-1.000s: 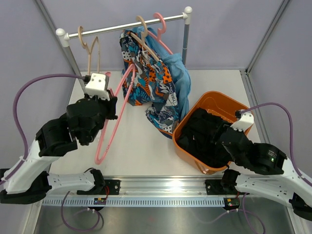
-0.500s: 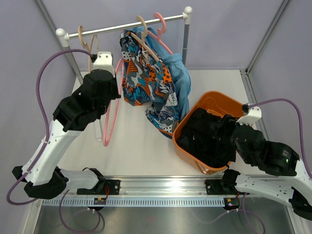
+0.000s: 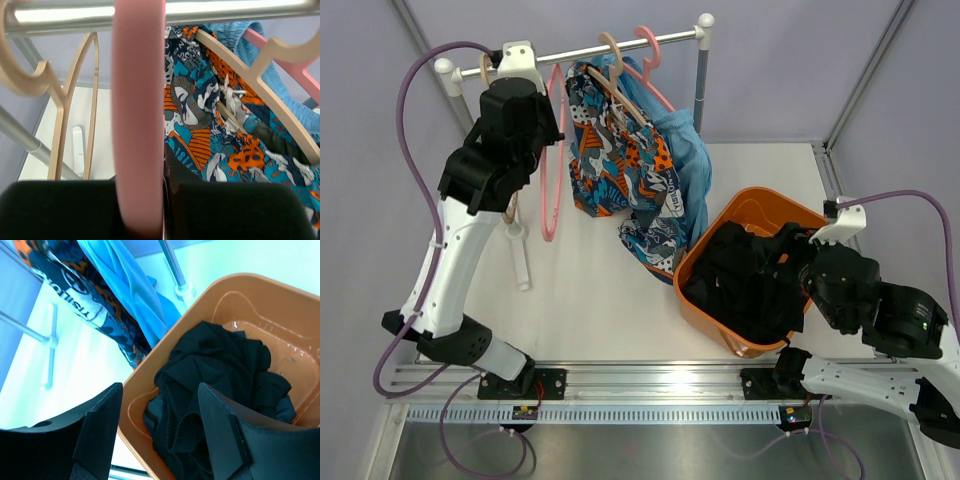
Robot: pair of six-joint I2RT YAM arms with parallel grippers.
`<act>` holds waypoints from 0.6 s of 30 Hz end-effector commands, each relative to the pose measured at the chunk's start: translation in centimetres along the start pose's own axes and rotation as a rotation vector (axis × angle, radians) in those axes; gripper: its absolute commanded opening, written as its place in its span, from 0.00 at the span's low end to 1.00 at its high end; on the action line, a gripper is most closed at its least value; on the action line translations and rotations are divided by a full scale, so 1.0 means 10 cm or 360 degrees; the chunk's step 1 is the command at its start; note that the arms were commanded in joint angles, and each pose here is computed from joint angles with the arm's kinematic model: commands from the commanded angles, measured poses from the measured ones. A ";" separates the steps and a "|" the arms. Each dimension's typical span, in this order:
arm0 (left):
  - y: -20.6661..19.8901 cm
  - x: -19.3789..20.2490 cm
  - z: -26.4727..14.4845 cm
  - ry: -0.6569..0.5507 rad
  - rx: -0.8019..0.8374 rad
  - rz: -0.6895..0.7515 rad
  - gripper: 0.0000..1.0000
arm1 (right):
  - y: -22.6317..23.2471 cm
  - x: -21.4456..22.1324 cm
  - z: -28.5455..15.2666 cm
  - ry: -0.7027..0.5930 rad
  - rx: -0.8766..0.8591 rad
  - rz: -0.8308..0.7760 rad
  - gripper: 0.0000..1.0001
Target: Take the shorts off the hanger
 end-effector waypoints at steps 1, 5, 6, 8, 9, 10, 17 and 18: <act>0.03 -0.31 0.11 -0.0146 0.0040 -0.0072 0.00 | 0.06 -0.30 -0.09 -0.0122 -0.0045 0.0003 0.70; 0.11 -0.40 0.28 -0.0195 -0.0008 -0.0076 0.00 | 0.05 -0.36 -0.10 -0.0144 -0.0031 -0.0030 0.71; 0.12 -0.42 0.34 -0.0210 -0.0018 -0.0068 0.00 | 0.03 -0.37 -0.11 -0.0152 -0.0021 -0.0039 0.71; 0.18 -0.45 0.40 -0.0222 -0.0037 -0.0071 0.00 | 0.00 -0.37 -0.10 -0.0163 0.0003 -0.0057 0.72; 0.23 -0.47 0.46 -0.0234 -0.0057 -0.0069 0.00 | 0.00 -0.37 -0.10 -0.0163 0.0003 -0.0060 0.72; 0.23 -0.48 0.48 -0.0242 -0.0041 -0.0065 0.00 | 0.01 -0.37 -0.09 -0.0168 -0.0001 -0.0062 0.72; 0.34 -0.53 0.74 -0.0263 -0.0081 -0.0026 0.00 | 0.06 -0.37 -0.05 -0.0176 -0.0007 -0.0084 0.72; 0.36 -0.50 0.78 -0.0249 -0.0093 -0.0023 0.00 | 0.07 -0.36 -0.04 -0.0171 -0.0008 -0.0098 0.72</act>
Point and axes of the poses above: each gripper's point midway between its finger pads, its own z axis out along the fingers, its own y axis along the line the jaws close on, x = y × z, the point moved 1 cm from there along -z, back along the fingers, and after that the axes turned 10 degrees about z, right-handed, at the moved point
